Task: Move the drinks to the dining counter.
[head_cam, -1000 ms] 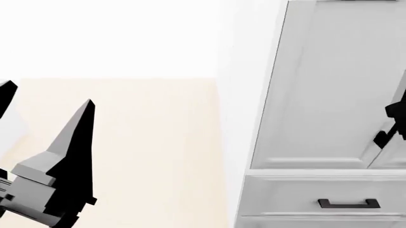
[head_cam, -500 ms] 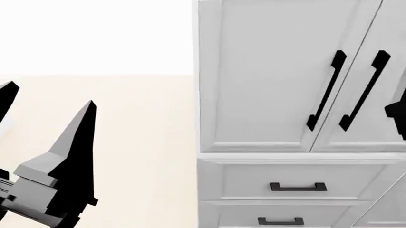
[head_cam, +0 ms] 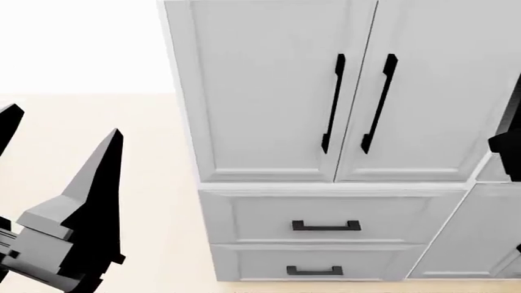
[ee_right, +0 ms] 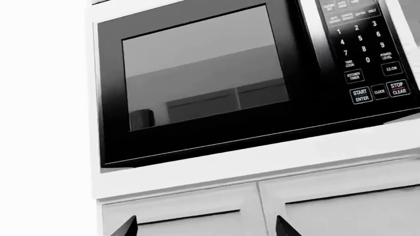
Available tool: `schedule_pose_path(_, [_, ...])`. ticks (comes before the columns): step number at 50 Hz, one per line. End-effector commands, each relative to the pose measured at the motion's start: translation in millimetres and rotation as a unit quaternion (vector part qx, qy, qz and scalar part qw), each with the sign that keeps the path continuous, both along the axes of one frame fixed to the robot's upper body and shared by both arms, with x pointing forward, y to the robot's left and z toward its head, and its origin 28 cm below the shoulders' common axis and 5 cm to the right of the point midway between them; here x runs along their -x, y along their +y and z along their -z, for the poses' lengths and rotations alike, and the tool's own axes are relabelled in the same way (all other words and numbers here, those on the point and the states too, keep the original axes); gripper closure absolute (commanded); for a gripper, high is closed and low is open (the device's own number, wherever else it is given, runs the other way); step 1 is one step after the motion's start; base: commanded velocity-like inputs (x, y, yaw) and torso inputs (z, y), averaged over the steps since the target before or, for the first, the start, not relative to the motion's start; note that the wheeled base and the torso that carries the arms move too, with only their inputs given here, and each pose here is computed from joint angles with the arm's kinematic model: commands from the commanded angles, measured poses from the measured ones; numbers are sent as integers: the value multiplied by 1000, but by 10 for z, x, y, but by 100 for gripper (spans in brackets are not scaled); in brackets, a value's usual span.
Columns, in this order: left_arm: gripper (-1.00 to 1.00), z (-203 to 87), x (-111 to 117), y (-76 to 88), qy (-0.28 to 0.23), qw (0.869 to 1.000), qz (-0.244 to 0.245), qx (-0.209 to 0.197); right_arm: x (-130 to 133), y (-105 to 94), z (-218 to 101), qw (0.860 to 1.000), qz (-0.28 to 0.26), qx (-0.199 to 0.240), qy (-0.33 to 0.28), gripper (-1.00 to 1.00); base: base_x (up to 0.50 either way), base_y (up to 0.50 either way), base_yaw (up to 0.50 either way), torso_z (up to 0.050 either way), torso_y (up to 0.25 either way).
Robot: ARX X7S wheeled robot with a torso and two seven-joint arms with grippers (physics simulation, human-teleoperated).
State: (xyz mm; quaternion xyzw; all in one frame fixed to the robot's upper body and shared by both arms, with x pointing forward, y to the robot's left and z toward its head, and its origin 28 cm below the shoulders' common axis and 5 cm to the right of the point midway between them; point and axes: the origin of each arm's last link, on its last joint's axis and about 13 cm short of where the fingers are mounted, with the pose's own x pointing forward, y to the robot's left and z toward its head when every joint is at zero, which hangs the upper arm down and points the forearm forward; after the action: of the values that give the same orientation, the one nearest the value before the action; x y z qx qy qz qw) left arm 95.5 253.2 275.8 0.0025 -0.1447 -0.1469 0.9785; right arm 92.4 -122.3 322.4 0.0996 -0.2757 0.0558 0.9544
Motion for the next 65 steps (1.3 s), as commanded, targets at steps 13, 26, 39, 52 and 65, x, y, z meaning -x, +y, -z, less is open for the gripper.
schedule_pose_path(13, [-100,6,3,1,-1,1000,0,0,-5,3,10,1000,-2,1,3,-100,-67,-500,0,0,0])
schedule_pose_path(26, [-100,-1,6,0,-1,1000,1,-2,-4,8,2,1000,-3,1,3,-100,0,-500,0,0,0])
schedule_pose_path(39, [-100,-5,2,3,-2,1000,0,-5,-10,11,8,1000,-2,2,5,-100,0,-500,0,0,0])
schedule_pose_path(52, [-100,2,3,2,-2,1000,0,-6,-15,11,20,1000,-2,4,8,-100,2,-500,0,0,0])
schedule_pose_path(65, [-100,10,5,-1,-1,1000,1,-7,-20,11,33,1000,-2,6,9,-100,26,-500,0,0,0])
